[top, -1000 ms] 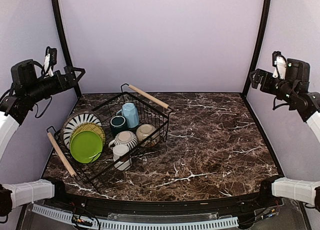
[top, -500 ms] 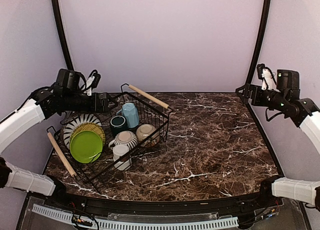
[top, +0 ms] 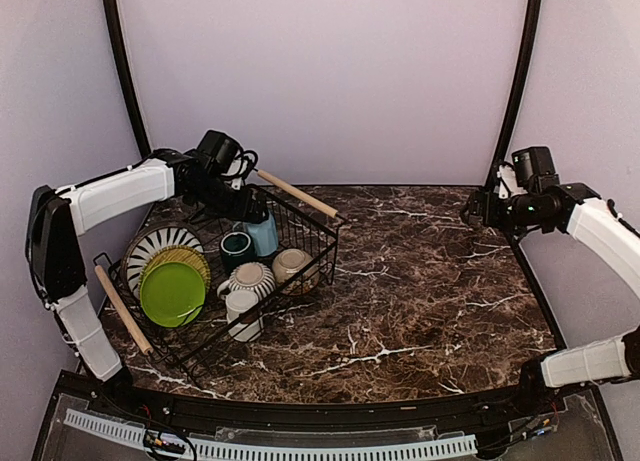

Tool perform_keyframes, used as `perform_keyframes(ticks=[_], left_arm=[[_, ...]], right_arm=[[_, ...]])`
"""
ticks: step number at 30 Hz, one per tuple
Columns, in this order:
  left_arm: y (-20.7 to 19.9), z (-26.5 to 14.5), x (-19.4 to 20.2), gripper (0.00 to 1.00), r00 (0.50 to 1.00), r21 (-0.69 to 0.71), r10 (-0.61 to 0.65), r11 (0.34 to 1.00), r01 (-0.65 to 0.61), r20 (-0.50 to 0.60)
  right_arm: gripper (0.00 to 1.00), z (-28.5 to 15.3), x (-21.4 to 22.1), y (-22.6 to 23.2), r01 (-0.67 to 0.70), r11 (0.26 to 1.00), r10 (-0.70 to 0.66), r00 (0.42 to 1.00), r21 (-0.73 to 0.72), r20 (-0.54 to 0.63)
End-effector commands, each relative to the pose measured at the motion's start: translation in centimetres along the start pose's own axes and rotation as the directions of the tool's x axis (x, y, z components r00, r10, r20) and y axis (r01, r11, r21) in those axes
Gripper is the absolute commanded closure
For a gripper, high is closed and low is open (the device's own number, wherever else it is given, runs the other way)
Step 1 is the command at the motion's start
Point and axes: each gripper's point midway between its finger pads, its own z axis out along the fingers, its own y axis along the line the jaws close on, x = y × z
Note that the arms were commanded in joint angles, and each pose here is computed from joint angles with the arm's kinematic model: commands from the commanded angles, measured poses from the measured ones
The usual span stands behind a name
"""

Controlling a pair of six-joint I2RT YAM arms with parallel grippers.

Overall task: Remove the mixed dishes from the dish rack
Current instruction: Grab the bowl from the dish rack.

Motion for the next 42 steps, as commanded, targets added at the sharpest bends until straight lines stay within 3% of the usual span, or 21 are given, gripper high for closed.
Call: perform_keyframes(ticks=[1,11,27,34,42], left_arm=[[1.1,1.3,-0.3,0.01,0.999,-0.085,0.027,0.996,-0.03,-0.041],[0.6,4.5,-1.8,0.01,0.999,-0.104,0.0,0.995,-0.004,-0.04],[1.2,7.1,-1.1,0.09,0.997,-0.242,0.018,0.97,-0.036,-0.074],[1.5,7.5,-0.7,0.03,0.995,-0.266,0.046,0.962,-0.069,-0.092],[1.8,7.3,-0.9,0.24,0.991,-0.281,0.084,0.954,-0.109,-0.101]], right_arm=[[0.01,-0.8,-1.1,-1.7,-0.083,0.99,0.079,0.996,0.113,0.04],[0.01,-2.4,-1.6,0.7,0.097,0.995,-0.093,0.988,-0.026,0.126],[0.01,-2.1,-0.9,0.7,0.095,0.995,-0.09,0.988,-0.033,0.122],[0.01,-1.7,-0.4,0.5,0.094,0.995,-0.09,0.99,-0.03,0.109],[0.01,-1.8,-0.4,0.4,0.092,0.995,-0.089,0.99,-0.028,0.112]])
